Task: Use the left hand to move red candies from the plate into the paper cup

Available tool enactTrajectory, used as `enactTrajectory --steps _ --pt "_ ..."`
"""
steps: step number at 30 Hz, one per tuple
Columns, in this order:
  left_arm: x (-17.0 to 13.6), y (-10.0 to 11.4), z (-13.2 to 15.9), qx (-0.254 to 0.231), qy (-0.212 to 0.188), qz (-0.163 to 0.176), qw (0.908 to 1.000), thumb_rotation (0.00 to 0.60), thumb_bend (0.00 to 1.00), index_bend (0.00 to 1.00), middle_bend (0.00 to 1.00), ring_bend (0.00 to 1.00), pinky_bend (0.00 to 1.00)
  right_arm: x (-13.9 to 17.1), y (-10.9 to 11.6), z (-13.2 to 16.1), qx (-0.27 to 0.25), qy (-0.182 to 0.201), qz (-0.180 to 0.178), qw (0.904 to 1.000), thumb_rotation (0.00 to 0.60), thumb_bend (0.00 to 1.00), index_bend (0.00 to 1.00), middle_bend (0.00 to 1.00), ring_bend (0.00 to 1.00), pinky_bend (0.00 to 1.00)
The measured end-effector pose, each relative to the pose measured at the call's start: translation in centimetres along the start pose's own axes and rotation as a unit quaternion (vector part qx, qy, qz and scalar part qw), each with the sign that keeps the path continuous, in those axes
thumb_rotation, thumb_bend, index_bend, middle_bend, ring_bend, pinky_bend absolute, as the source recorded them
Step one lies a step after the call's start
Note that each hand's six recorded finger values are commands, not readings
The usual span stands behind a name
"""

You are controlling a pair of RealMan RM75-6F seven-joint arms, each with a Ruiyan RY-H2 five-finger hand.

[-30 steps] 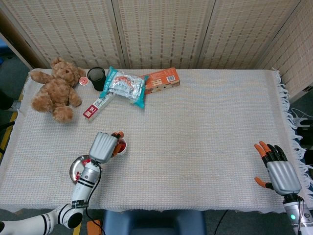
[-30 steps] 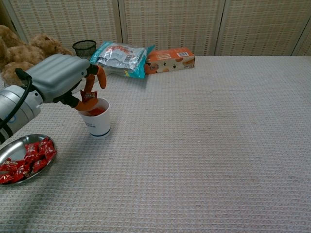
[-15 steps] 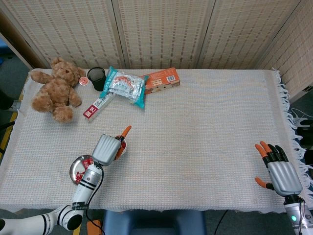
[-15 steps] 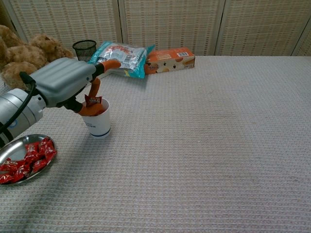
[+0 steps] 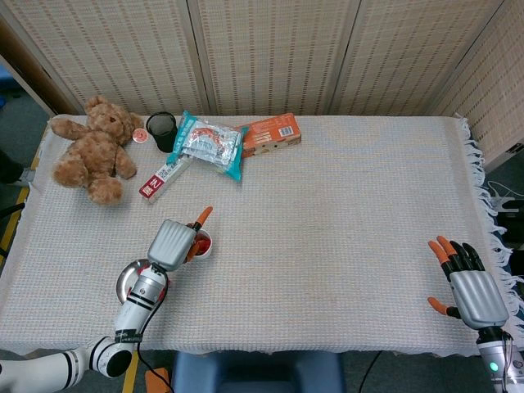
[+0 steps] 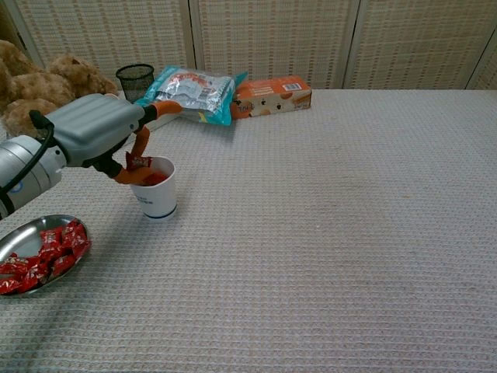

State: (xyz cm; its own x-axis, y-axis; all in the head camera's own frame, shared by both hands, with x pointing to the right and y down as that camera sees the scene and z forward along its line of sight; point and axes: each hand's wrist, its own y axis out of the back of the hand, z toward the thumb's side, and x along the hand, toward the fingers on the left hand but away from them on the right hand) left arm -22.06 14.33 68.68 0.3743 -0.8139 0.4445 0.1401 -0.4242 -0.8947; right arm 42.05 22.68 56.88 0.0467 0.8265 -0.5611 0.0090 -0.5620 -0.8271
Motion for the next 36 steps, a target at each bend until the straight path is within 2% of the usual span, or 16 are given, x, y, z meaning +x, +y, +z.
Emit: enactTrajectory --steps 6,10,14,22,29,31,36 --pt "-0.5 -0.2 -0.4 -0.002 -0.001 -0.016 0.9999 0.600 0.33 0.00 0.00 0.62 0.93 0.0 -0.1 0.1 0.001 0.000 0.000 1.0000 0.600 0.09 0.00 0.00 0.00 0.00" --pt "-0.6 -0.1 -0.2 -0.004 -0.005 -0.017 0.9998 0.600 0.31 0.00 0.00 0.44 0.80 -0.1 -0.1 0.1 0.002 0.000 0.002 1.0000 0.600 0.09 0.00 0.00 0.00 0.00" --pt "-0.5 0.1 0.0 -0.008 -0.008 -0.014 0.9998 0.600 0.31 0.00 0.00 0.39 0.75 0.0 0.0 0.0 0.001 -0.001 -0.001 1.0000 0.600 0.09 0.00 0.00 0.00 0.00" --pt "-1.3 1.3 0.6 -0.013 -0.022 0.004 0.9997 0.600 0.31 0.00 0.00 0.39 0.75 -0.1 -0.1 0.0 0.001 -0.001 0.002 1.0000 0.600 0.09 0.00 0.00 0.00 0.00" --pt "-5.1 3.9 0.7 -0.021 -0.050 0.038 0.9978 0.600 0.30 0.00 0.00 0.42 0.78 0.0 -0.2 0.2 0.002 0.003 0.004 1.0000 0.600 0.09 0.00 0.00 0.00 0.00" --pt "-6.7 3.7 0.2 -0.017 -0.051 0.036 0.9979 0.600 0.30 0.00 0.00 0.46 0.81 0.0 -0.2 0.3 0.001 0.005 0.003 1.0000 0.600 0.09 0.00 0.00 0.00 0.00" --pt "-12.0 1.3 -1.9 -0.030 -0.025 -0.005 0.9992 0.600 0.30 0.00 0.01 0.53 0.86 0.2 -0.3 0.5 0.002 0.010 0.005 0.9999 0.600 0.09 0.00 0.00 0.00 0.00"
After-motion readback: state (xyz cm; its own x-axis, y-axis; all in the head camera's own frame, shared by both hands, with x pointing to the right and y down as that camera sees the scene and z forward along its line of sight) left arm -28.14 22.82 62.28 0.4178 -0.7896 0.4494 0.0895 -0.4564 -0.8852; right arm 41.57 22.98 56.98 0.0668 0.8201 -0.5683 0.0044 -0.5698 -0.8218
